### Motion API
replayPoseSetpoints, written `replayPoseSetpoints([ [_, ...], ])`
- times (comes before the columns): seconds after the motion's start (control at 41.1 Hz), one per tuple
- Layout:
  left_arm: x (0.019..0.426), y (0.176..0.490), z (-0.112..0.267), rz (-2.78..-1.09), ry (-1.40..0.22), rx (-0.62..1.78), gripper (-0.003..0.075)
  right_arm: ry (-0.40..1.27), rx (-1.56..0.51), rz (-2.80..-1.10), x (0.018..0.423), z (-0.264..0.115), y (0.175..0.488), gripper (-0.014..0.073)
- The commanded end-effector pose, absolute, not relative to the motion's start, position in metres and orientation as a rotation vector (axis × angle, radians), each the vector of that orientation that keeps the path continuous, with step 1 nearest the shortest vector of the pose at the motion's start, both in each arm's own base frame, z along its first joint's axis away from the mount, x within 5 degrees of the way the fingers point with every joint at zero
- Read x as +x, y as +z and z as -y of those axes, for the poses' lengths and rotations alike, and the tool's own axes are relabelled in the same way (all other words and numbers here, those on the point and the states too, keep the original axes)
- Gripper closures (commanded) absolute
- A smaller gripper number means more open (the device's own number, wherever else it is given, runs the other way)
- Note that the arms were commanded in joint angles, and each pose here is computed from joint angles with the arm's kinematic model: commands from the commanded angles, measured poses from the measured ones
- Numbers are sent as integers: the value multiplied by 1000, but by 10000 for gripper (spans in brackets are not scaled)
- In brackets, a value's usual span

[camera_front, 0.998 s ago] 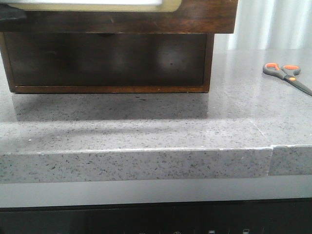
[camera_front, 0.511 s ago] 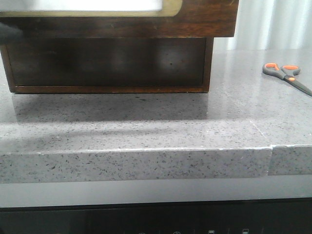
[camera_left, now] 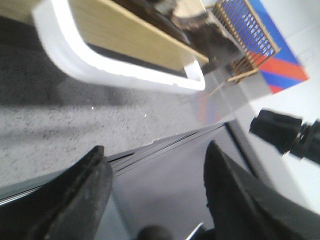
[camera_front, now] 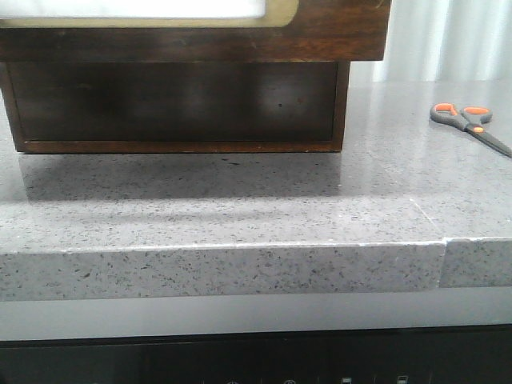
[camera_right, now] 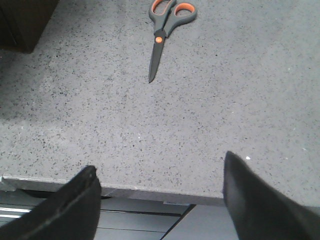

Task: Put scissors in drawer with both arms
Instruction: 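Pull the drawer open toward the robot with the left gripper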

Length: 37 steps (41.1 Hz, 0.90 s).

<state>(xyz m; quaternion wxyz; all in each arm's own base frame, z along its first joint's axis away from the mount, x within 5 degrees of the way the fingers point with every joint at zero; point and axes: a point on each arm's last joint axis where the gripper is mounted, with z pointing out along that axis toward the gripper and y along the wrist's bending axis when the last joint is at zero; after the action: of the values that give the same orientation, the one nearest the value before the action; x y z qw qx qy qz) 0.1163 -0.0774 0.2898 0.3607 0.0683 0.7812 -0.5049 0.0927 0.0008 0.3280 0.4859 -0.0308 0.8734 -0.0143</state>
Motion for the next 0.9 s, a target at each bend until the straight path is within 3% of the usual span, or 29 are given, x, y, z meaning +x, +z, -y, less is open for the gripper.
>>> replayPoseSetpoints([
  [0.0,109,314,74,-2029,-1182,196,311,-54,-87,-2038,97,0,342,57],
  [0.195,98,359,54,-2121,-730,256,312,-54,-87,-2038,97,0,342,57],
  [0.389,93,399,32,-2070,-336,264,312,-54,-87,-2039,97,0,342,57],
  [0.56,92,408,22,-2046,-170,281,312,-54,-87,-2039,97,0,342,57],
  [0.779,91,409,29,-1988,-92,488,312,-55,-87,-2039,97,0,342,57],
  [0.876,92,409,26,-1999,-49,449,312,-55,-87,-2048,96,0,341,57],
])
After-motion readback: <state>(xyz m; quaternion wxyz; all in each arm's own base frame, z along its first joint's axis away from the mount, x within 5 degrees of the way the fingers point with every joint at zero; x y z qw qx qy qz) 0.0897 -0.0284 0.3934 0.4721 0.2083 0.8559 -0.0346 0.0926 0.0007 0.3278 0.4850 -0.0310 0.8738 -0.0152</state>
